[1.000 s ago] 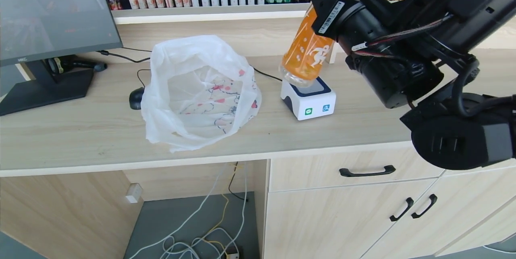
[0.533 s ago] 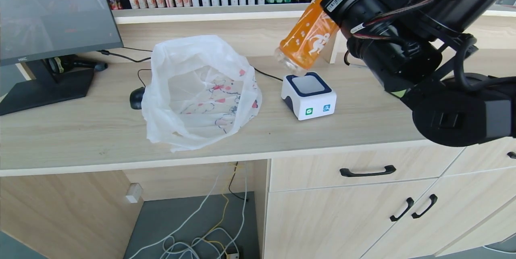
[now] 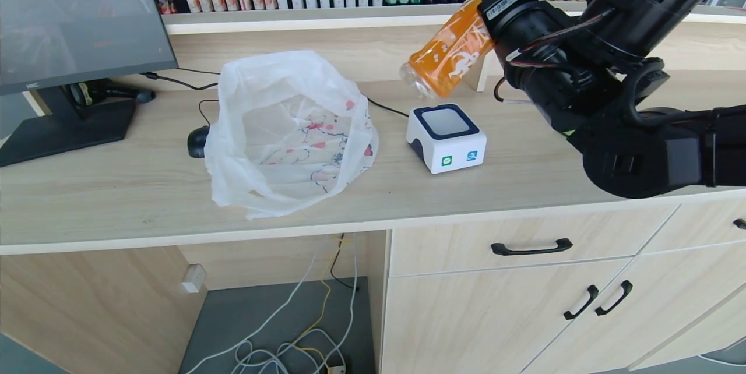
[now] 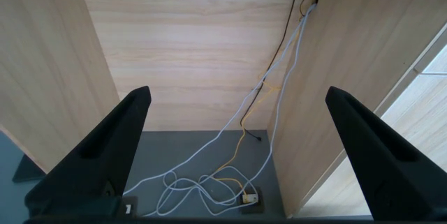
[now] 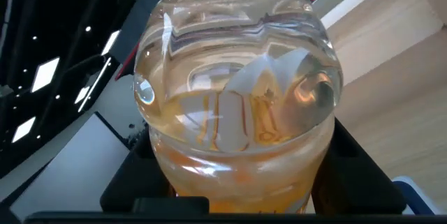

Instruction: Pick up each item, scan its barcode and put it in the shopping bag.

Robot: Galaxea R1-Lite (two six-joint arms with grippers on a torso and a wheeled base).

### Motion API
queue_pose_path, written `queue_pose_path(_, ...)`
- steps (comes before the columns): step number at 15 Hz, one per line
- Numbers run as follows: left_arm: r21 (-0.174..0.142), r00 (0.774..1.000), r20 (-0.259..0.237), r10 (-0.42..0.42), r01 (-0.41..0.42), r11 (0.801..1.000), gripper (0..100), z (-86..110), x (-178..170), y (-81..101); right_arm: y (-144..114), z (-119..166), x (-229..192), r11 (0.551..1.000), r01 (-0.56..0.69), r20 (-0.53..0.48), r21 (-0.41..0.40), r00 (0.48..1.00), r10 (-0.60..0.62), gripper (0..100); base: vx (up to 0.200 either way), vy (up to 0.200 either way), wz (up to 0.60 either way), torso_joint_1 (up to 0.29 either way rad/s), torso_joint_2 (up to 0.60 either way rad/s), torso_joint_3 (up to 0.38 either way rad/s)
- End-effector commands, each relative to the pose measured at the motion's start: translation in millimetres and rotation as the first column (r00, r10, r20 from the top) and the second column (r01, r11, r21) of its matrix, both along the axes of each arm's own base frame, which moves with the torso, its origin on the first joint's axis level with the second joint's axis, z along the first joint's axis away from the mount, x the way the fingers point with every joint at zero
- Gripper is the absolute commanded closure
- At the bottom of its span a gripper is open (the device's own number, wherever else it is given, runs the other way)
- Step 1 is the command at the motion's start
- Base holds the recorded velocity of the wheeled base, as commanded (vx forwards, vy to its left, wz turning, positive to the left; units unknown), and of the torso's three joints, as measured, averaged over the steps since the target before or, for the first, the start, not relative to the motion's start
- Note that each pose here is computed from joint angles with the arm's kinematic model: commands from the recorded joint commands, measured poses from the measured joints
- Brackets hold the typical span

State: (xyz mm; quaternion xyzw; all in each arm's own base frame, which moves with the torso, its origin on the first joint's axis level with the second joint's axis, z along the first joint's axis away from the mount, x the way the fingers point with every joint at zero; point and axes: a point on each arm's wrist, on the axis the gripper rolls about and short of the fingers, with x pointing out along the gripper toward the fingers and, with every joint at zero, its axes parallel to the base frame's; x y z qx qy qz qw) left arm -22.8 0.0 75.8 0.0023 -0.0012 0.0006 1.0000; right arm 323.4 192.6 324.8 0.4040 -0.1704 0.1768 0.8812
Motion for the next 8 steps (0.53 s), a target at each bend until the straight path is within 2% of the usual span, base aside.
queue_pose_path(1, 0.0, 1.0, 0.001, 0.0, 0.0, 1.0, 0, 0.0, 0.0, 0.0, 0.6, -6.0, 5.7, 1.0, 0.001, -0.012, -0.006, 1.0, -0.001, 100, 0.0, 0.0, 0.0, 0.0, 0.0, 0.0)
queue_pose_path(8, 0.0, 1.0, 0.001, 0.0, 0.0, 1.0, 0, 0.0, 0.0, 0.0, 1.6, -7.3, 6.8, 1.0, -0.01, -0.012, -0.011, 1.0, 0.01, 100, 0.0, 0.0, 0.0, 0.0, 0.0, 0.0)
